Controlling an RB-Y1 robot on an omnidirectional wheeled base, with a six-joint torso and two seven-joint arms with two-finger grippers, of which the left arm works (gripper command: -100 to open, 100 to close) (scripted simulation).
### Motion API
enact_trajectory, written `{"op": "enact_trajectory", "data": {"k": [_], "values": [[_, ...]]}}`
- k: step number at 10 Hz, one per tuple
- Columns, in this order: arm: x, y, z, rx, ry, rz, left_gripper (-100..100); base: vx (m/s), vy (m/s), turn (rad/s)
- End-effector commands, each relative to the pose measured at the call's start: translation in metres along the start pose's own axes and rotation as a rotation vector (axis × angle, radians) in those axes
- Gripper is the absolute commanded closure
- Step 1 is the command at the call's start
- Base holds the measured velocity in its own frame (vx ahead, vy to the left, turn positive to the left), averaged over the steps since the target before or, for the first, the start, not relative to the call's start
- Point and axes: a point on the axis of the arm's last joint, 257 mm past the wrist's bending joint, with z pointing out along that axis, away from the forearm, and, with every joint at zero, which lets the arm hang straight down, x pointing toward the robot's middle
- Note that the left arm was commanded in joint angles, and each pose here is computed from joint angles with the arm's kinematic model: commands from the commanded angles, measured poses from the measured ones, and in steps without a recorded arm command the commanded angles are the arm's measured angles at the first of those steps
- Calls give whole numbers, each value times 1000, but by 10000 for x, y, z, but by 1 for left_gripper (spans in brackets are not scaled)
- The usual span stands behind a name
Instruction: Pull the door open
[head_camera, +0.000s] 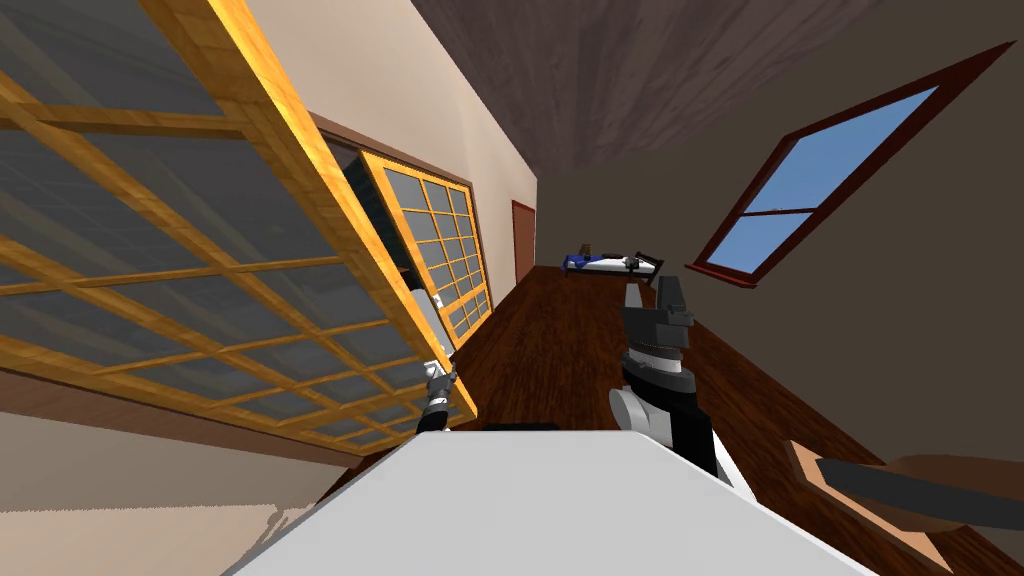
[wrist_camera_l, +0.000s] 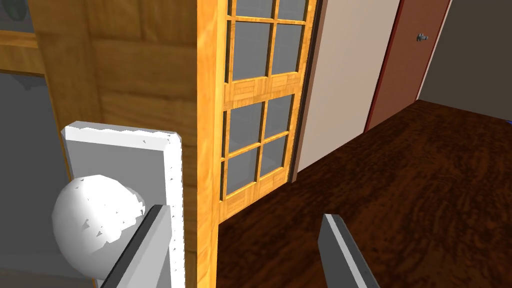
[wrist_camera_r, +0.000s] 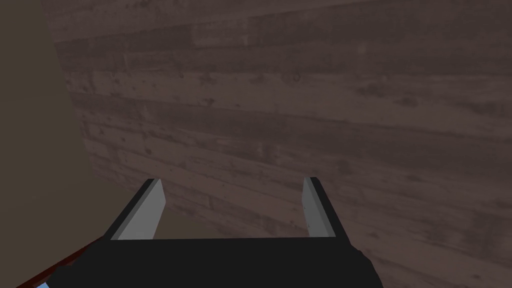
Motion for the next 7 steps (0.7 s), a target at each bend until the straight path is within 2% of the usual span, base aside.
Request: {"op": "enact_trajectory", "data": {"k": [1,2,3,4,7], "values": [[66,-235,6,22,10,13,-100,32,43,-29],[76,-309,5,27,11,14,-100,25,70,-58],[45,-120,1,4,2,3,-100,15,20,-63],[45,-120,1,4,2,3,100,5,-15,27],[45,-120,1,4,2,3,100,-8,-1,13]]}}
